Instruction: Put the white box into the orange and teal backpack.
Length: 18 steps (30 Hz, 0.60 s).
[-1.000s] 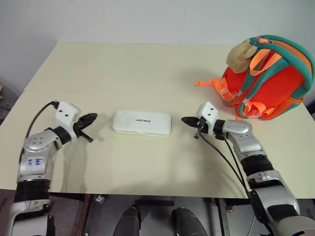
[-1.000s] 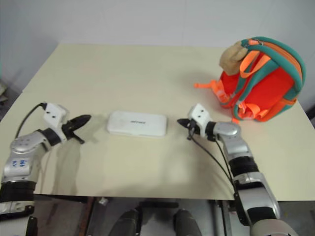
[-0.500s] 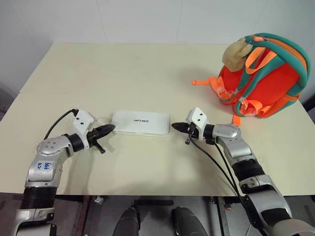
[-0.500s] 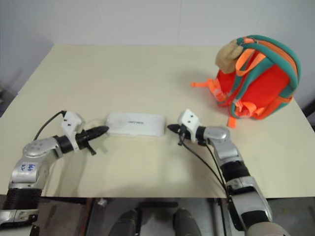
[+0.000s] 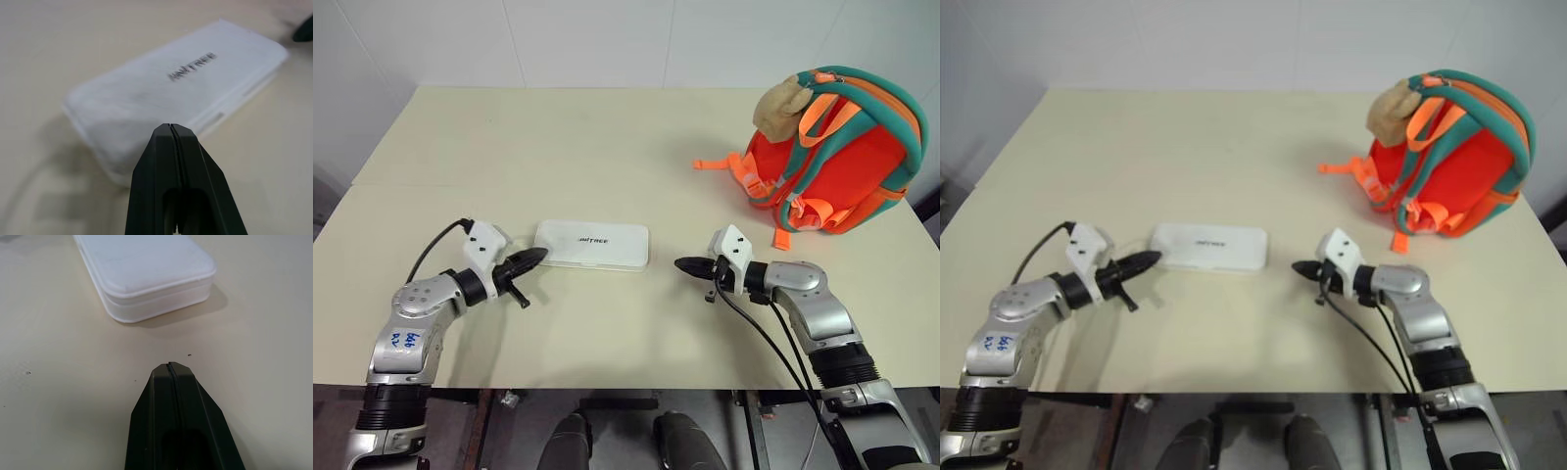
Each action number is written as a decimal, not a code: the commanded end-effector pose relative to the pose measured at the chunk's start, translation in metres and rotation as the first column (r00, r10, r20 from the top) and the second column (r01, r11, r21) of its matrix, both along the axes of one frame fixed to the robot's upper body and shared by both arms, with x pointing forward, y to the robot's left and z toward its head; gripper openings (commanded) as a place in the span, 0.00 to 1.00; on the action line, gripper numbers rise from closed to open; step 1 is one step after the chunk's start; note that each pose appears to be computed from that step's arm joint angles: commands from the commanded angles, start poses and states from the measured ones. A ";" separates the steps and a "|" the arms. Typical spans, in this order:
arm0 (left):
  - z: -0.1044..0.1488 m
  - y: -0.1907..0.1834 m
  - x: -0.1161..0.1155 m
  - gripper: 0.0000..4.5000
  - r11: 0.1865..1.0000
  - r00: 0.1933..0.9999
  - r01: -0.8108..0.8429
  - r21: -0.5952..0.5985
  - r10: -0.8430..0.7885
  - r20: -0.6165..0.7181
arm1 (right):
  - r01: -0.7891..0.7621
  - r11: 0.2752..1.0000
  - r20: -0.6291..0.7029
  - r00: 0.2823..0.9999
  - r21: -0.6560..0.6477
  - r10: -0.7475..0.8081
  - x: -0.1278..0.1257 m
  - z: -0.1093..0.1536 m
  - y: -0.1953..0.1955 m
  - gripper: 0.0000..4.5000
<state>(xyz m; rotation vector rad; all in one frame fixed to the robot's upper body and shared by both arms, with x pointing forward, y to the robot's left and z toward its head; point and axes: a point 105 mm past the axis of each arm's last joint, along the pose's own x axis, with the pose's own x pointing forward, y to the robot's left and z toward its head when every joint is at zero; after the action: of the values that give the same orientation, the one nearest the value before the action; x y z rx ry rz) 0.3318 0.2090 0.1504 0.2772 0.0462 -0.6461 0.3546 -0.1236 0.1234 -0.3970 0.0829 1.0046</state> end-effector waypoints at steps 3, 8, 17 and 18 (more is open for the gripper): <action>0.021 0.025 0.014 0.00 0.987 0.984 -0.155 0.048 0.150 0.091 | 0.004 1.000 0.060 0.998 0.015 -0.005 0.014 0.012 0.008 0.00; 0.002 0.015 0.024 0.00 0.983 0.986 -0.168 0.070 0.165 0.038 | 0.005 1.000 0.061 0.998 0.024 -0.006 0.025 0.009 0.017 0.00; -0.025 -0.016 0.038 0.00 0.995 0.995 -0.093 0.022 0.093 -0.045 | -0.018 0.999 0.048 0.999 0.051 0.016 0.033 0.003 0.040 0.00; -0.024 -0.020 0.038 0.00 0.997 0.996 -0.075 0.016 0.076 -0.045 | -0.032 0.998 0.050 0.998 0.055 0.030 0.031 0.004 0.044 0.00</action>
<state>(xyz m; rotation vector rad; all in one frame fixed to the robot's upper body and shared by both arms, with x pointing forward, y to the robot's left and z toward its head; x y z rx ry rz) 0.3691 0.2049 0.1169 0.2691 0.1542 -0.5158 0.3885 -0.0942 0.1180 -0.3723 0.0542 0.9871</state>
